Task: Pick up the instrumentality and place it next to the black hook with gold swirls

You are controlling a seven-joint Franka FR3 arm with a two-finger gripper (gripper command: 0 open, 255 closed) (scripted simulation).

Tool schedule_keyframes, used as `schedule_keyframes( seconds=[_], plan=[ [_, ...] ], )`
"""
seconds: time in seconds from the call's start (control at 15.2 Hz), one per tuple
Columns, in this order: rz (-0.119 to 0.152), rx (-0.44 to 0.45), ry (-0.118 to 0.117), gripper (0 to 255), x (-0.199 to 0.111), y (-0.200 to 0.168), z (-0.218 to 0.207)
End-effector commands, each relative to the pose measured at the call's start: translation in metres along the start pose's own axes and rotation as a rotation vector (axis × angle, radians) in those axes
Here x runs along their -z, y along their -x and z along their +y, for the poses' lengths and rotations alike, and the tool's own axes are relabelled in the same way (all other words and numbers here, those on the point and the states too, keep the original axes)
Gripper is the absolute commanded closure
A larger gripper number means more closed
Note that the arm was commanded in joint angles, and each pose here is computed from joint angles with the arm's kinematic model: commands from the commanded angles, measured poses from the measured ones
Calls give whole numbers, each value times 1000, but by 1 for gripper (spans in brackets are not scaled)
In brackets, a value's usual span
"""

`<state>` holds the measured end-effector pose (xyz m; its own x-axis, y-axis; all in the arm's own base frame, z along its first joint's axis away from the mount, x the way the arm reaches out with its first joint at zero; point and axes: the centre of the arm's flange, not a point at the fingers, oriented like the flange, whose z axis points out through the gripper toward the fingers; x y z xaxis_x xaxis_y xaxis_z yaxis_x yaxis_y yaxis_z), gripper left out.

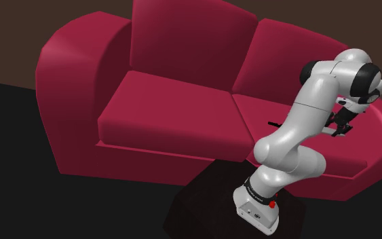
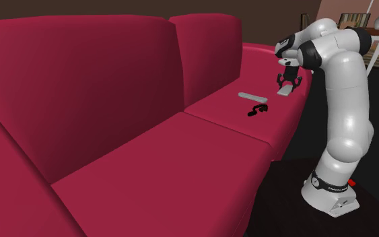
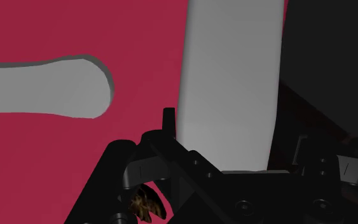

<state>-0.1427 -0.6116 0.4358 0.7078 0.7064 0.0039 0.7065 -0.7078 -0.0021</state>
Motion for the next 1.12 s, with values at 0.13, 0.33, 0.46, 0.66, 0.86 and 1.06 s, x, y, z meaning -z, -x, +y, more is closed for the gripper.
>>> schedule_keyframes(
  seconds=[0.13, 0.33, 0.46, 0.66, 0.86, 1.06],
  plan=[
    [0, 1, 0, 255, -18, 3, -2],
    [0, 1, 0, 255, -34, 3, -2],
    [0, 1, 0, 255, -45, 4, -1],
    [0, 1, 0, 255, -61, 4, -1],
    [0, 1, 0, 255, -76, 4, -1],
    [0, 1, 0, 255, -94, 4, -1]
  ],
)
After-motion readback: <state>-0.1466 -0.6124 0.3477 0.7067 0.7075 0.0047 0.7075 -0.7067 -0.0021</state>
